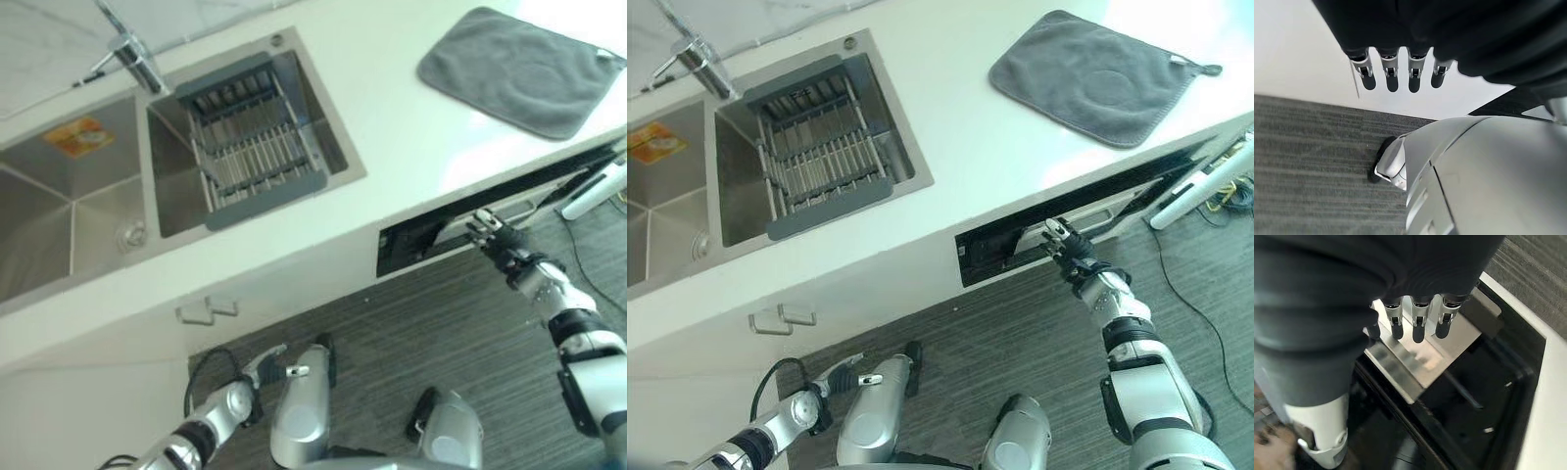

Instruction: Place the dishes in the dishwasher.

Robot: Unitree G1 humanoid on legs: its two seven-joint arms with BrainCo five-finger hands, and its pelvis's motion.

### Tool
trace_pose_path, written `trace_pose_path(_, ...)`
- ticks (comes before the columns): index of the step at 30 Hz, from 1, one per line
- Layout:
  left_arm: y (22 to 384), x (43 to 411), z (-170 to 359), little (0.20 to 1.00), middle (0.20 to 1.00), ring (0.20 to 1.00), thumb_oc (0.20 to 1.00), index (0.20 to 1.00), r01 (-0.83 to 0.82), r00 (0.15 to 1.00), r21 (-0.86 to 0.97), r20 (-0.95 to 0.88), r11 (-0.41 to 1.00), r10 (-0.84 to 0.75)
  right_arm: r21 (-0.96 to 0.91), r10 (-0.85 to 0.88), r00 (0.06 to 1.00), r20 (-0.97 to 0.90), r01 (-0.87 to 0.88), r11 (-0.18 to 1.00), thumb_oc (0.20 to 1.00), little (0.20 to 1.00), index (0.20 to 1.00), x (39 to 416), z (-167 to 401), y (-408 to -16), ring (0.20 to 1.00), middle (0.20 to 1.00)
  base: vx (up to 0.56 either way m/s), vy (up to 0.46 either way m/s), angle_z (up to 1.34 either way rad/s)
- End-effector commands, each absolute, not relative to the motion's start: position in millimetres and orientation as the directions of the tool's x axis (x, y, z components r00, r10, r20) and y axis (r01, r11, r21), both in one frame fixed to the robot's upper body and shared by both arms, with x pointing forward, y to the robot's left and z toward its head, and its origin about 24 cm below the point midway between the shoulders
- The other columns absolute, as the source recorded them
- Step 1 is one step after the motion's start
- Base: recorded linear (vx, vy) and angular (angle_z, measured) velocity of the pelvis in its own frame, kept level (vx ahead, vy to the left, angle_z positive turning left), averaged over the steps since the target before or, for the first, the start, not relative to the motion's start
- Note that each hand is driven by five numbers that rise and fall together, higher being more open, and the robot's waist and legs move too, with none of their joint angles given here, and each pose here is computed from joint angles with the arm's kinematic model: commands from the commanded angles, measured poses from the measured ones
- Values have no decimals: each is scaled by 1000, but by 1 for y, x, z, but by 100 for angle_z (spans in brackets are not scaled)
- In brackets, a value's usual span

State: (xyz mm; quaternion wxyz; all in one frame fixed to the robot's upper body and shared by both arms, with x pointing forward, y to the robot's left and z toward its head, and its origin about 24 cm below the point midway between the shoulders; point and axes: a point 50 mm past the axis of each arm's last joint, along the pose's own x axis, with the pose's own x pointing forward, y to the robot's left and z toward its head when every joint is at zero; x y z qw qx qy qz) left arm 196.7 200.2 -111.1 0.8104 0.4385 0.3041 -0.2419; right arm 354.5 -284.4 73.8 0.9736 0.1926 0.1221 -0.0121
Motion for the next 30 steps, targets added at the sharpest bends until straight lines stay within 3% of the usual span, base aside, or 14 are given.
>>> trace_pose_path(1,220,181,-117,1000,1000,1000,1000,1000,730,614,501,-780,465,-124,381,304,897,321,-416,826,1000,1000,1000,406,231,-214,1000,1000,11,-13,29)
trace_pose_path(8,217,167,-126,1000,1000,1000,1000,1000,793,513,373,-835,482,-197,501,210,930,303,-343,795,1000,1000,1000,409,224,-223,1000,1000,21,-19,13)
trace_pose_path(16,215,153,-134,1000,1000,1000,1000,1000,788,438,264,-875,556,-206,500,227,954,195,-296,814,1000,1000,1000,410,200,-218,1000,1000,2,-25,2)
trace_pose_path(22,206,150,-140,1000,1000,1000,1000,1000,717,423,199,-886,668,-190,523,254,963,-91,-171,835,1000,1000,1000,388,100,-211,1000,1000,-106,-21,-9)
trace_pose_path(26,201,143,-146,1000,1000,1000,1000,1000,667,408,164,-897,727,-172,497,240,928,-284,-72,865,1000,1000,1000,349,22,-210,1000,1000,-50,-23,-9)
trace_pose_path(30,198,133,-151,1000,1000,1000,1000,1000,612,381,127,-912,780,-151,540,182,875,-448,103,835,1000,1000,1000,282,-53,-217,1000,1000,-37,-66,-20)
